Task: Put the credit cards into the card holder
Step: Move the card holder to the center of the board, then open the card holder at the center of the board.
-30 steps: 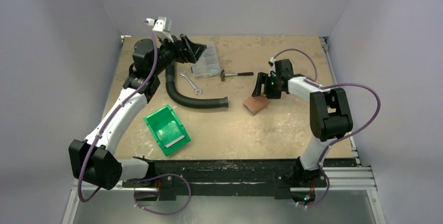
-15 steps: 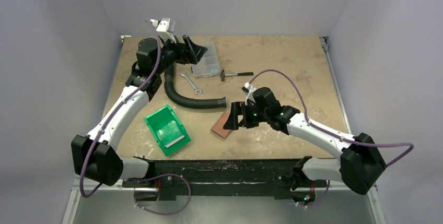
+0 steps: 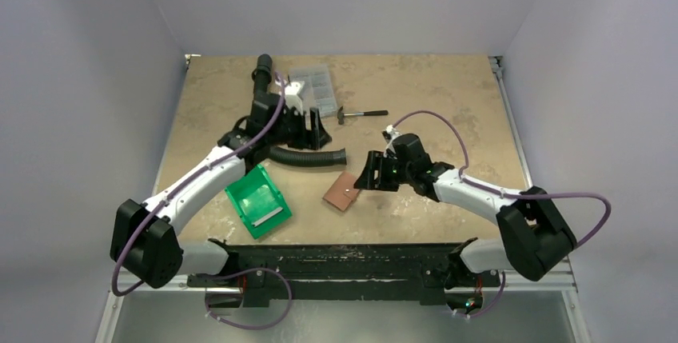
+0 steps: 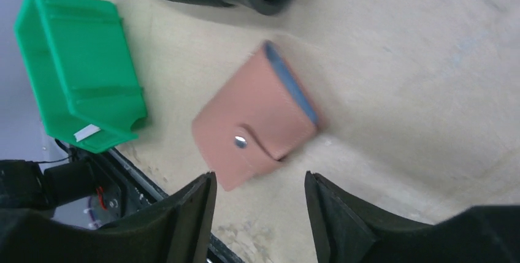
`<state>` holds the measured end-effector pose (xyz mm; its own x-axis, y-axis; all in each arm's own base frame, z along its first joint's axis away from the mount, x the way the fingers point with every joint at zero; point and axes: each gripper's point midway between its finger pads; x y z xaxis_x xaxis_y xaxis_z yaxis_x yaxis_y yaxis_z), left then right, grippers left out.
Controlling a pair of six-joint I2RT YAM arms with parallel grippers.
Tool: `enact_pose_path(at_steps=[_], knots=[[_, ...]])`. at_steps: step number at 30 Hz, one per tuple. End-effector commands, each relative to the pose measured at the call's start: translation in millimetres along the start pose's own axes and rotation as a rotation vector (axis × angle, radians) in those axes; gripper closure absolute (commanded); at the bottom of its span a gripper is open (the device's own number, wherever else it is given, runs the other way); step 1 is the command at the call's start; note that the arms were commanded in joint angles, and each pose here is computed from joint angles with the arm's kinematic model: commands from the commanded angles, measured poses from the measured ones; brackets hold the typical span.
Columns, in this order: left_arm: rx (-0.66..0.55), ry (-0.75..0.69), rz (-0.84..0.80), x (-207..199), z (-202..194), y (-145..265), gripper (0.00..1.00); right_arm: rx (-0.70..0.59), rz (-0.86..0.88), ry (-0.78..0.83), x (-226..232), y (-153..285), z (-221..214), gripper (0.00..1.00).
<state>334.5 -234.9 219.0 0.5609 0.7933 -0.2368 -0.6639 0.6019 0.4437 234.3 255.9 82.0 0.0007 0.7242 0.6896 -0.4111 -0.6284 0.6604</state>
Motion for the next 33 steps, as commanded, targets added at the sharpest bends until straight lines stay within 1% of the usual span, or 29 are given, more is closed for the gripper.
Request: enact_pose_path(at_steps=[1, 2, 3, 6, 8, 11, 14, 17, 20, 21, 24, 25, 26, 29, 31, 33], knots=[[0.177, 0.009, 0.028, -21, -73, 9, 0.32, 0.037, 0.123, -0.119, -9, -10, 4, 0.48], [0.207, 0.007, 0.037, -26, -87, 6, 0.32, 0.056, 0.136, -0.119, -9, -13, 2, 0.54], [0.234, -0.003, 0.044, -30, -100, 3, 0.33, 0.07, 0.146, -0.112, -9, -16, 0, 0.58], [0.279, -0.023, 0.104, -34, -132, -12, 0.35, 0.071, 0.169, -0.086, -13, -26, 0, 0.59], [0.295, -0.036, 0.166, -28, -147, -19, 0.38, 0.038, 0.125, -0.052, -24, -35, 7, 0.61], [0.305, -0.038, 0.227, -18, -163, -26, 0.4, 0.024, 0.098, -0.019, -28, -41, 13, 0.63], [0.337, -0.023, 0.208, -19, -181, -34, 0.41, 0.009, 0.103, -0.005, -26, -43, 18, 0.63], [0.355, 0.003, 0.183, -21, -203, -42, 0.43, 0.0, 0.073, 0.018, -32, -47, 22, 0.64], [0.382, 0.023, 0.177, -23, -219, -46, 0.47, -0.002, 0.064, 0.032, -32, -49, 25, 0.64], [0.395, 0.024, 0.169, -27, -224, -46, 0.48, -0.003, 0.059, 0.035, -33, -49, 26, 0.64], [0.357, 0.038, 0.097, -54, -224, -53, 0.5, -0.023, 0.03, 0.059, -34, -47, 32, 0.64], [0.35, 0.048, 0.085, -62, -224, -53, 0.52, -0.043, 0.009, 0.073, -36, -44, 36, 0.63], [0.345, 0.054, 0.083, -66, -224, -52, 0.53, -0.058, -0.014, 0.086, -39, -41, 40, 0.6], [0.313, 0.081, 0.078, -72, -216, -44, 0.55, -0.098, -0.108, 0.125, -50, -29, 46, 0.48], [0.277, 0.086, 0.088, -70, -206, -36, 0.55, -0.134, -0.162, 0.157, -55, -20, 49, 0.43], [0.251, 0.07, 0.115, -65, -196, -32, 0.52, -0.154, -0.225, 0.184, -58, -10, 46, 0.37]])
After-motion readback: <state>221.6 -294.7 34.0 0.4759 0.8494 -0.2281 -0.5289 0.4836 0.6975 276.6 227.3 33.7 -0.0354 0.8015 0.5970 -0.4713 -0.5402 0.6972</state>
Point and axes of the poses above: each gripper's point midway between its finger pads, its own y axis back along the fingers, its own x axis along the line the jaws close on, z = x × y, and after that the axes turned 15 degrees about -y, right-handed
